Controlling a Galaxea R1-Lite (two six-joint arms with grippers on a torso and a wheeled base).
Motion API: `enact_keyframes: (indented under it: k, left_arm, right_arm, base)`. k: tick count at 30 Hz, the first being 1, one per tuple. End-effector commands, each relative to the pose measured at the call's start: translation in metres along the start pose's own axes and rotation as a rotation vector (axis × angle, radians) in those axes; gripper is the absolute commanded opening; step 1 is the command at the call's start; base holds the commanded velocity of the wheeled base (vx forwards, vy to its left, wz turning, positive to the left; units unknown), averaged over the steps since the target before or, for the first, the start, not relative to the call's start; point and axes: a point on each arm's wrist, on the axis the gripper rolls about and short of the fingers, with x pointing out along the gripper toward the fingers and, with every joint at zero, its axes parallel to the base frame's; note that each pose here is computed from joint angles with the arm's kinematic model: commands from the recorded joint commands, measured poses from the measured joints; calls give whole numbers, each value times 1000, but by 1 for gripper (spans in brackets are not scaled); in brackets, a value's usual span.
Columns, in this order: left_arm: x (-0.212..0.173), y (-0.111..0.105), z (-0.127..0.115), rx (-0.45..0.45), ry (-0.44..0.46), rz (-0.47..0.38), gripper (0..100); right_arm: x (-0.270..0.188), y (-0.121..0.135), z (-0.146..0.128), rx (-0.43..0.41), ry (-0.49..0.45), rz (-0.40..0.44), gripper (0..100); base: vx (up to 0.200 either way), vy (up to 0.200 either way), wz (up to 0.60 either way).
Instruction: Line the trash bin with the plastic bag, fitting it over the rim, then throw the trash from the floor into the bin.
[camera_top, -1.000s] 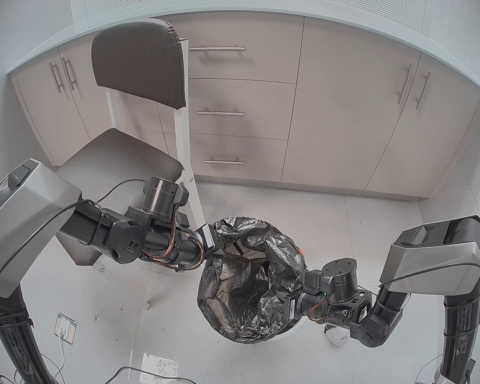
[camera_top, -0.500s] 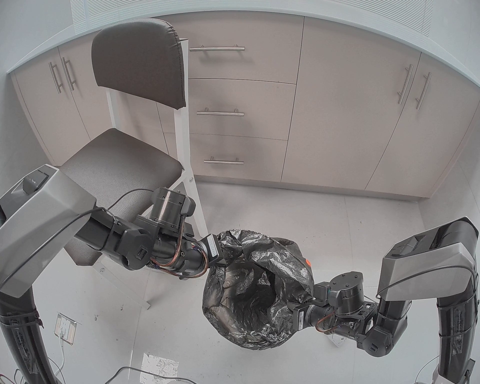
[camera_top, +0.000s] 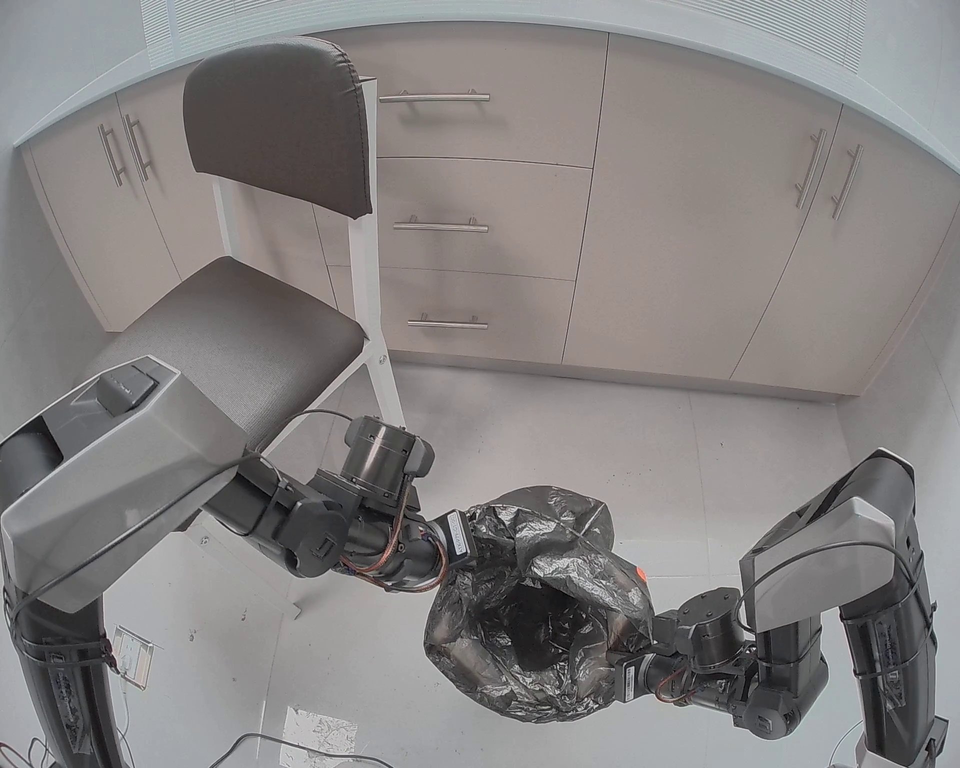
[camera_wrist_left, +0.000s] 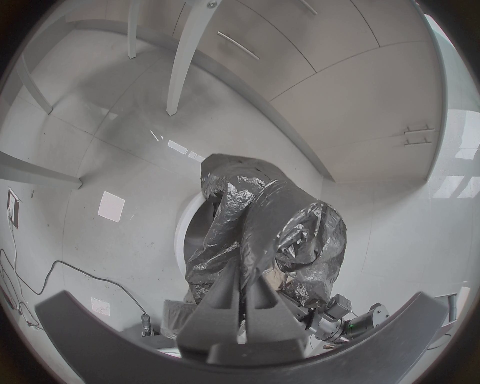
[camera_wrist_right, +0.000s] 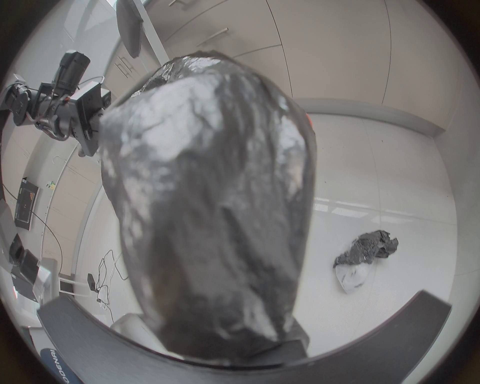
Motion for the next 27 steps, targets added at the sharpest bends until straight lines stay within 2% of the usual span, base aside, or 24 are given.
enact_keyframes:
  k: [1, 9, 13, 15, 19, 27]
  left_arm:
    - [7, 0, -9, 8, 27, 10, 0]
    - [12, 6, -12, 1, 30, 43, 0]
    - [15, 10, -13, 4, 14, 78, 0]
    - [18, 12, -12, 24, 3, 95, 0]
    - [32, 24, -15, 111, -46, 193, 0]
    - [43, 25, -11, 162, -61, 191, 0]
  right_arm:
    - [2, -3, -10, 0, 33, -10, 0]
    - [9, -7, -11, 6, 29, -27, 0]
    - [16, -11, -7, 13, -9, -79, 0]
    - [18, -14, -5, 17, -19, -86, 0]
    - [19, -20, -3, 28, -27, -101, 0]
    - [21, -29, -1, 47, -37, -128, 0]
  base:
    - [0, 0, 0]
    - [0, 0, 0]
    - [0, 0, 0]
    - [0, 0, 0]
    - [0, 0, 0]
    - [0, 0, 0]
